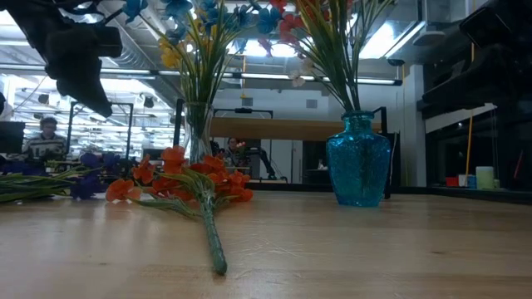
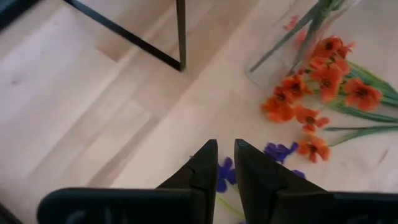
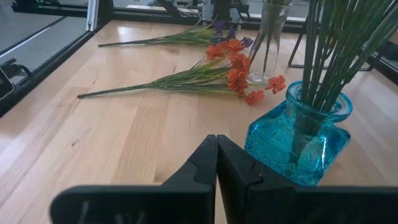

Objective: Pick and place flowers into a vace then onto a shelf
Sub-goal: Put the violet flowers into the transparent vase

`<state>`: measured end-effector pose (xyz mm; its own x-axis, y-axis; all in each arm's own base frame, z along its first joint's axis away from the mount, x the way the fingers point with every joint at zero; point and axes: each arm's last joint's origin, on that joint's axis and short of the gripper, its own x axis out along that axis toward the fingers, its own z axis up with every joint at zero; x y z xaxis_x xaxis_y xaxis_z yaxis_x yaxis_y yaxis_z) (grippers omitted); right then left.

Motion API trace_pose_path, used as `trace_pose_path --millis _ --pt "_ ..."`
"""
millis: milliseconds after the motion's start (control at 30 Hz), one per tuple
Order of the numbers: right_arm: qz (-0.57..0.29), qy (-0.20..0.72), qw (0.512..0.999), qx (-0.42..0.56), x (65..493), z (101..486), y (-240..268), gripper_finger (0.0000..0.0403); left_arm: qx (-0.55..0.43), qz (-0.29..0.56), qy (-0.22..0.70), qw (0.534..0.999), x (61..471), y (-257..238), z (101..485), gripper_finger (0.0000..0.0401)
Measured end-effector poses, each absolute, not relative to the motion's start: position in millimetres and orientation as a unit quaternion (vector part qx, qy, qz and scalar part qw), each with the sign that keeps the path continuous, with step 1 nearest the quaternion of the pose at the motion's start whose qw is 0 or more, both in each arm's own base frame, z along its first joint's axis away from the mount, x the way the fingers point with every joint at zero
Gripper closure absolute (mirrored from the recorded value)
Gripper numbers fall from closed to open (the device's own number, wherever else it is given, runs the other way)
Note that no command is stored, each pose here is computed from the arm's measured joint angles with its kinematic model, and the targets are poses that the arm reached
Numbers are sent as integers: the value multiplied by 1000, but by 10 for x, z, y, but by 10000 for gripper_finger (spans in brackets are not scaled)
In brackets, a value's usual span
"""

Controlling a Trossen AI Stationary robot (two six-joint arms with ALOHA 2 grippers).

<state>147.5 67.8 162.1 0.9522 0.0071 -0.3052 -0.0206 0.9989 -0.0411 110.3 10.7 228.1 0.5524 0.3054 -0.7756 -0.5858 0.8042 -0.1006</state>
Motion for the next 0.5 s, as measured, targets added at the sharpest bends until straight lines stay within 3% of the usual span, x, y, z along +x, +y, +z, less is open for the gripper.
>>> trace_pose_path --millis 267,500 --pt "7 154 988 -21 1475 1622 677 389 -213 310 377 847 1121 127 2269 379" --pt "7 153 988 -21 1476 1623 678 389 -254 317 438 802 1204 103 2140 399"
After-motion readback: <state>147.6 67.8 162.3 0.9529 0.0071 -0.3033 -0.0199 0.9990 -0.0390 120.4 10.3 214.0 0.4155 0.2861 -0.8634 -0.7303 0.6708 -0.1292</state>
